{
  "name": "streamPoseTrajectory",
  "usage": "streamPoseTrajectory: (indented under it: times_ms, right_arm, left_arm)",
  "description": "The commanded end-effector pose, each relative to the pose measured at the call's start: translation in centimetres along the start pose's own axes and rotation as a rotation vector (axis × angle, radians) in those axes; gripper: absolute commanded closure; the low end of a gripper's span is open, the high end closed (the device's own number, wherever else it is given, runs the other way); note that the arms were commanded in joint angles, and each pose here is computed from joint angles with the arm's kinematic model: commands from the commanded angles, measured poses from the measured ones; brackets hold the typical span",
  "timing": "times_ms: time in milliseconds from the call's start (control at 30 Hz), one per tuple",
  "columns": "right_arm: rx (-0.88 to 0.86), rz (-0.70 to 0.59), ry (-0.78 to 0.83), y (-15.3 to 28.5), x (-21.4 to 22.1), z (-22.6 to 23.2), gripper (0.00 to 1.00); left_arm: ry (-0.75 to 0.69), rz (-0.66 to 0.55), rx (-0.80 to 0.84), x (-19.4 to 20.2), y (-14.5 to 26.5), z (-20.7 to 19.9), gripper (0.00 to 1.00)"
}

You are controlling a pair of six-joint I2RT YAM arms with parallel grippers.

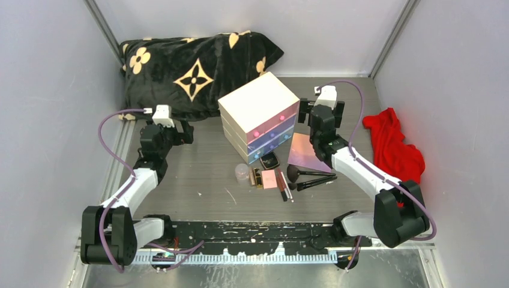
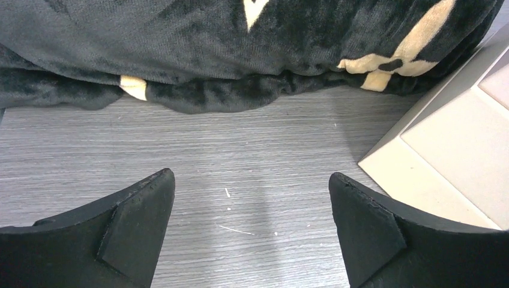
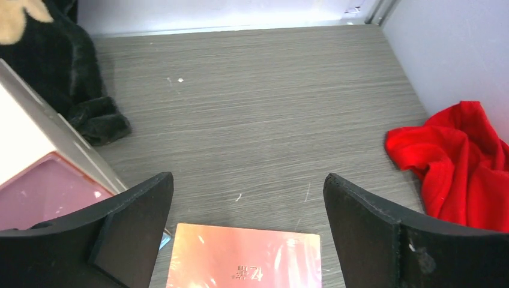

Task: Organize the makeup
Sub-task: Move the storage box to the center of the board.

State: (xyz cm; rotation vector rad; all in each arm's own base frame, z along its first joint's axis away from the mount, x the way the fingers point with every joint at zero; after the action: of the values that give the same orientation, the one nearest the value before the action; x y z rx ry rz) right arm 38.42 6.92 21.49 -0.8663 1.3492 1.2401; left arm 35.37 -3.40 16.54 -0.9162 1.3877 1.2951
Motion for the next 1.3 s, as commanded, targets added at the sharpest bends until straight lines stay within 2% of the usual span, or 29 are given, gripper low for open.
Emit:
streamPoseTrajectory:
  times_ms: [0, 200, 333, 400, 433, 500, 533, 567, 600, 633, 900, 1067, 1267]
  right_arm:
    - [0.071, -0.071, -0.067, 0.0, -2.2, -0.5, 0.01]
    - [0.131, -0.086, 0.026, 0.0, -1.4, -2.1, 0.01]
    - [0.104, -0.124, 0.023, -0.4, -1.6, -2.3, 0.0]
    - [0.124, -0.124, 0.016, -1.0, -1.7, -2.5, 0.05]
    - [0.145, -0.123, 0.012, -1.5, -1.8, -2.8, 0.1]
    - [0.156, -0.098, 0.018, -2.4, -1.4, -3.0, 0.37]
    - [0.156, -0.087, 0.015, -2.8, -1.3, -3.1, 0.57]
    - [0.151, -0.078, 0.007, -3.3, -1.2, -3.2, 0.73]
    - [0.135, -0.067, -0.003, -3.7, -1.0, -3.2, 0.84]
    - [0.116, -0.056, -0.013, -4.1, -0.7, -3.2, 0.91]
    - [-0.034, 0.081, -0.143, -8.9, 2.7, -3.3, 0.99]
    - [-0.264, 0.234, -0.135, -11.4, 5.8, 1.4, 0.99]
    - [-0.424, 0.321, -0.216, -12.0, 7.8, 4.6, 0.99]
  left_arm:
    - [0.01, -0.05, 0.018, -2.0, 0.2, -0.4, 0.0]
    - [0.01, -0.049, 0.019, -2.0, 0.1, -0.5, 0.0]
    - [0.011, -0.042, 0.022, -1.7, 0.2, -0.5, 0.0]
    - [0.012, -0.041, 0.024, -1.6, 0.1, -0.6, 0.0]
    - [0.013, -0.038, 0.025, -1.6, 0.1, -0.6, 0.0]
    - [0.011, -0.041, 0.027, -1.6, 0.2, -0.7, 0.0]
    - [0.011, -0.041, 0.028, -1.6, 0.2, -0.7, 0.0]
    - [0.011, -0.042, 0.027, -1.7, 0.2, -0.7, 0.0]
    - [0.01, -0.042, 0.025, -1.7, 0.2, -0.6, 0.0]
    - [0.009, -0.045, 0.024, -1.8, 0.2, -0.6, 0.0]
    - [0.012, -0.045, 0.02, -1.9, 0.3, -0.5, 0.0]
    - [0.012, -0.042, 0.012, -1.7, 0.4, -0.4, 0.0]
    - [0.012, -0.045, 0.008, -1.8, 0.5, -0.4, 0.0]
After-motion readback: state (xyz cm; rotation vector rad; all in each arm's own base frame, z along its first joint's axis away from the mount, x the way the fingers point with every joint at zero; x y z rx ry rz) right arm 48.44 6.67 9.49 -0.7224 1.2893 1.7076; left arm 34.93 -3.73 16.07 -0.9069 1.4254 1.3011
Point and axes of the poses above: each gripper's point midway between its finger pads, its own y axis back along the fingers, its own z axis along the line the jaws close on, x = y × z, the point moved 2 cm from there along y, back along the fingers, and after that the axes turned 10 degrees about -y, right-handed, at the moved point
